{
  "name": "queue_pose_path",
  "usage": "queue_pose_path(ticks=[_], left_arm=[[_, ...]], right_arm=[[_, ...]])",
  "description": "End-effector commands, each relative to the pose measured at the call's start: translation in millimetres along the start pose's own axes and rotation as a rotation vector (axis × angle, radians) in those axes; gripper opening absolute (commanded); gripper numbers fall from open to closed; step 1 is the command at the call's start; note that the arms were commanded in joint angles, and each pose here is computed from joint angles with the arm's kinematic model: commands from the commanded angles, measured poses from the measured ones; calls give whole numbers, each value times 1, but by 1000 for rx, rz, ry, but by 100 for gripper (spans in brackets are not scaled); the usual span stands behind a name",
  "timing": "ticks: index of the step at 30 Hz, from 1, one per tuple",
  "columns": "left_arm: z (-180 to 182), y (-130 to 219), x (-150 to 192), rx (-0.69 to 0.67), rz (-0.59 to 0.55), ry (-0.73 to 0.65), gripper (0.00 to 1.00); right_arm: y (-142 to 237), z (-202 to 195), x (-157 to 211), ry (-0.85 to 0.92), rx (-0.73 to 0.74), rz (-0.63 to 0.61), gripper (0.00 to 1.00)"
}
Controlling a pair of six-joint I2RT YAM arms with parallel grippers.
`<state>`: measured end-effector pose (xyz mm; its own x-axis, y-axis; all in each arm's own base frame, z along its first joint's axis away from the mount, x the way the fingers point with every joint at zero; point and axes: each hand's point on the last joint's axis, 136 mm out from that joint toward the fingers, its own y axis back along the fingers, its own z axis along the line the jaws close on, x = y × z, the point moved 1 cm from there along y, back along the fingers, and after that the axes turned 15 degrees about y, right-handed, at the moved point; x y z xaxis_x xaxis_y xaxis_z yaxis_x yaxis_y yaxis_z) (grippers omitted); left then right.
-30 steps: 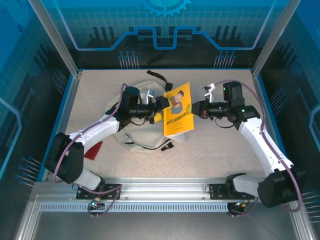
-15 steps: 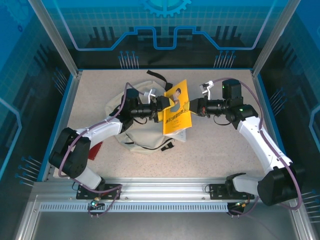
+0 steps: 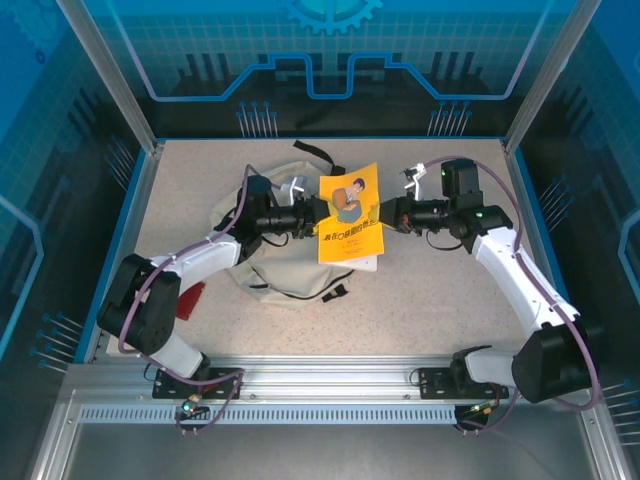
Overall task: Pack the student bag
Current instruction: Pass the book.
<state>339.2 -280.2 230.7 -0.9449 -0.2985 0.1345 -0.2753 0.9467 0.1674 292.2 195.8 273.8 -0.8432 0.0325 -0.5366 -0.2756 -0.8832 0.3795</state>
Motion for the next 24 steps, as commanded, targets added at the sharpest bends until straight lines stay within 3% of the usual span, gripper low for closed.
queue_pose_path(ticks=[1, 2, 6, 8, 14, 24], left_arm=[[-34, 11, 12, 76, 8, -85, 19], [-33, 13, 9, 71, -15, -73, 14], [-34, 26, -2, 52, -122, -59, 4], [-31, 37, -13, 23, -203, -38, 4], [-33, 64, -31, -45, -415, -28, 4], [-75, 96, -53, 92, -667, -16, 4]], right_arm=[[-2, -4, 4, 10, 10, 21, 0], [-2, -8, 5, 2, 30, 23, 7], [8, -32, 11, -49, 210, 1, 63], [12, -38, 12, -86, 252, -39, 81], [0, -39, 13, -209, 163, -163, 100], [-43, 4, 1, -335, -59, -343, 100]])
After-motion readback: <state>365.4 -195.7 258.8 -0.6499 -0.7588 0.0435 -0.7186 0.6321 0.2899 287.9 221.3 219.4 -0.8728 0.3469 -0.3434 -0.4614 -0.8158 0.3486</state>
